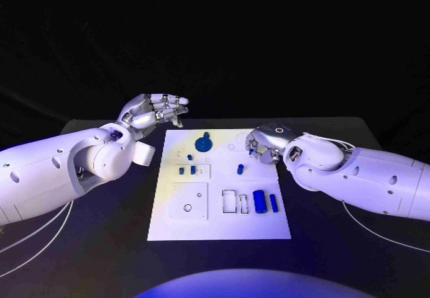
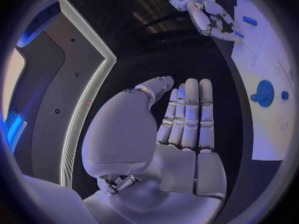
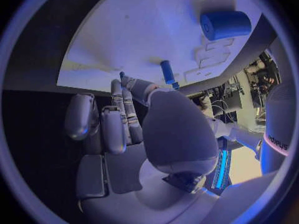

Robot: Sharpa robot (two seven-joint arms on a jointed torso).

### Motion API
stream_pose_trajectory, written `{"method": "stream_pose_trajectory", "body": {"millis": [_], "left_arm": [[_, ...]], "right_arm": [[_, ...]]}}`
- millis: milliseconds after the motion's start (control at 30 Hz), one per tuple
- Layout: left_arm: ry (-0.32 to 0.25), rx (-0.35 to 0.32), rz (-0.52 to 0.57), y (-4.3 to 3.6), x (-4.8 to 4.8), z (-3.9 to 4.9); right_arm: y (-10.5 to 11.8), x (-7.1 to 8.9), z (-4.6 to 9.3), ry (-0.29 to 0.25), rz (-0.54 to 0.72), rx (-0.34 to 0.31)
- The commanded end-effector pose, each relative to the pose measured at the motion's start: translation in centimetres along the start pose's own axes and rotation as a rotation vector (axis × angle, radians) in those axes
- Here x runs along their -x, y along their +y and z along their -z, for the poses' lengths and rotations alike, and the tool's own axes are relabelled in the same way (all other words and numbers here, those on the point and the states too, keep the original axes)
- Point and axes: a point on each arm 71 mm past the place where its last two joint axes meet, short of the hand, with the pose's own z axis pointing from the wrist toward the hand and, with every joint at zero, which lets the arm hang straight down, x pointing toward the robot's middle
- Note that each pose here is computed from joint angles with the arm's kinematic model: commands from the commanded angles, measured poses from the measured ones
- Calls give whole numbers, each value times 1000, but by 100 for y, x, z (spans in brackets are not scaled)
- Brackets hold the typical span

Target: Assemble the parts on the task board

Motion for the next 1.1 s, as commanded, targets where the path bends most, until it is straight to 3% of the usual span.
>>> {"method": "stream_pose_trajectory", "body": {"millis": [33, 400, 667, 833, 1100], "left_arm": [[16, -2, 1, -4, -18, -5], [15, 0, -2, -4, -8, 3], [20, -4, 0, -1, -35, -15], [21, -4, 1, 3, -46, -25], [24, -5, 2, 4, -67, -35]], "right_arm": [[15, 45, 19, -36, -23, 5], [251, 187, 169, -53, -113, 58], [727, 278, 140, -73, -170, 177], [959, 245, 60, -48, -195, 225], [1256, 54, -10, 3, -234, 278]]}}
